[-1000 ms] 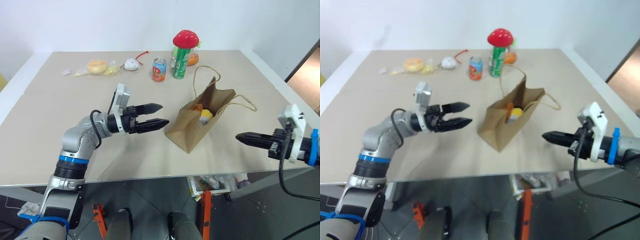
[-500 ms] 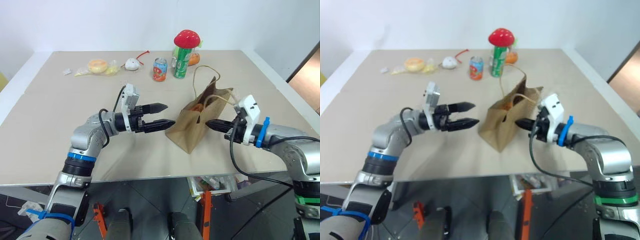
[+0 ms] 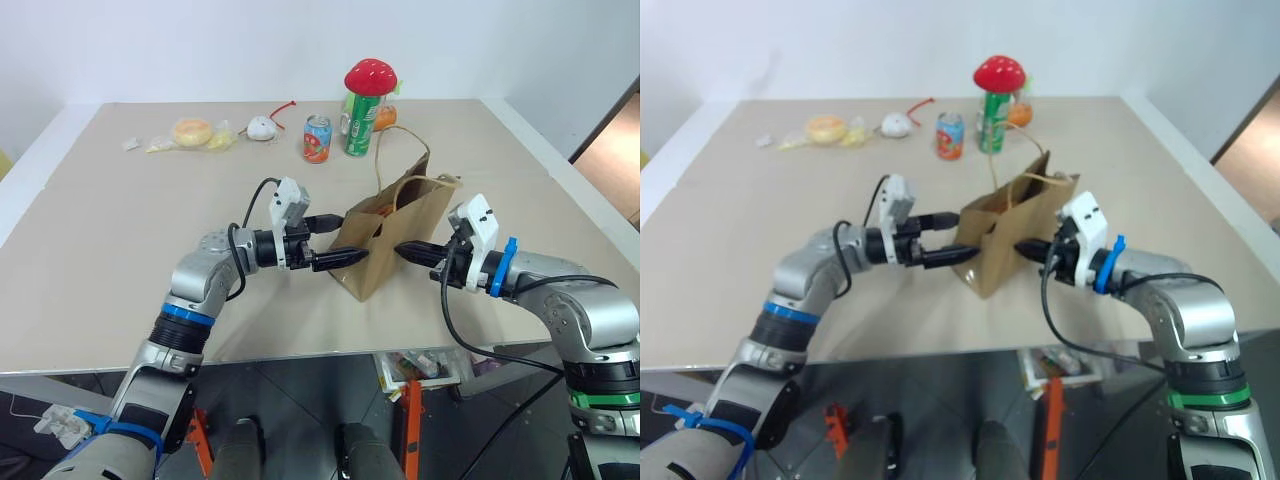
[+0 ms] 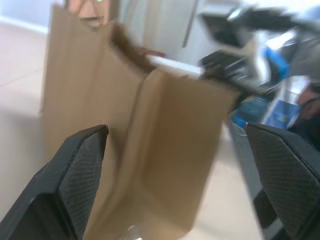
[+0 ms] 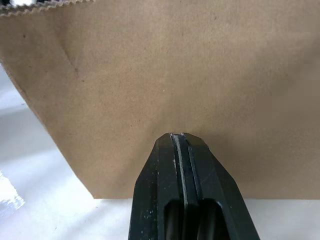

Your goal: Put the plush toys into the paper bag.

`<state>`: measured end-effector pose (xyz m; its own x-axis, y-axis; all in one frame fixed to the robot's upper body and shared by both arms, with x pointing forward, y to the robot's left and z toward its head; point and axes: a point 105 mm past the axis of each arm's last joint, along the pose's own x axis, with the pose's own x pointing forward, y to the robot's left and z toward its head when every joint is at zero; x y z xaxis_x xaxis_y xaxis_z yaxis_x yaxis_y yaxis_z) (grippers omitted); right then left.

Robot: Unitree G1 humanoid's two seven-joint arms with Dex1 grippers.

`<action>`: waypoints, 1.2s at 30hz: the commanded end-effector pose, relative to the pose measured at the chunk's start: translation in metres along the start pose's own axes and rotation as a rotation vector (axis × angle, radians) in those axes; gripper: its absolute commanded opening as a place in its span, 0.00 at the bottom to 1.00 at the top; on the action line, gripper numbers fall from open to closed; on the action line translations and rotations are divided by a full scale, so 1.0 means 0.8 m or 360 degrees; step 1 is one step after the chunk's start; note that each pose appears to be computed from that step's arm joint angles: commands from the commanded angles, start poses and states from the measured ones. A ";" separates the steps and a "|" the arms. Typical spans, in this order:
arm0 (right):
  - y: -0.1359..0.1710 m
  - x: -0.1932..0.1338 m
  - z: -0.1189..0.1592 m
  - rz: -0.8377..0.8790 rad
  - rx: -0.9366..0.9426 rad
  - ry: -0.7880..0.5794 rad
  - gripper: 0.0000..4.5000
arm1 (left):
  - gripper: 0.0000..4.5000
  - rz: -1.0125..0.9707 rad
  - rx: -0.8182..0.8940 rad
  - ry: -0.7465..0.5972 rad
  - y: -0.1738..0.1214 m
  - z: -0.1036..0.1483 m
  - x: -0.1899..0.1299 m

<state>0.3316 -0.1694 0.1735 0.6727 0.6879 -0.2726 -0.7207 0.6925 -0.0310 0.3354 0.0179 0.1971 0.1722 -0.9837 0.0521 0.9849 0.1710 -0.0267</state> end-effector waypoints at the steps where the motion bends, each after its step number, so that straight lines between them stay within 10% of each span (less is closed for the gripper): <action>1: 0.004 0.001 0.022 -0.0008 -0.0088 -0.0080 0.02 | 0.99 -0.0033 0.0105 0.0033 -0.002 0.014 0.000; 29: 0.018 0.023 0.037 -0.0014 -0.0108 -0.0141 0.02 | 0.99 0.0402 0.0270 0.0196 0.027 -0.005 0.041; 36: 0.015 0.019 0.038 -0.0034 -0.0106 -0.0146 0.00 | 0.43 0.0386 0.0232 0.0174 0.029 -0.005 0.039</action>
<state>0.3405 -0.1464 0.1811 0.6928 0.6844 -0.2273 -0.7109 0.7010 -0.0559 0.3650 -0.0069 0.1777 0.4231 -0.9011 -0.0954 0.9051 0.4152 0.0922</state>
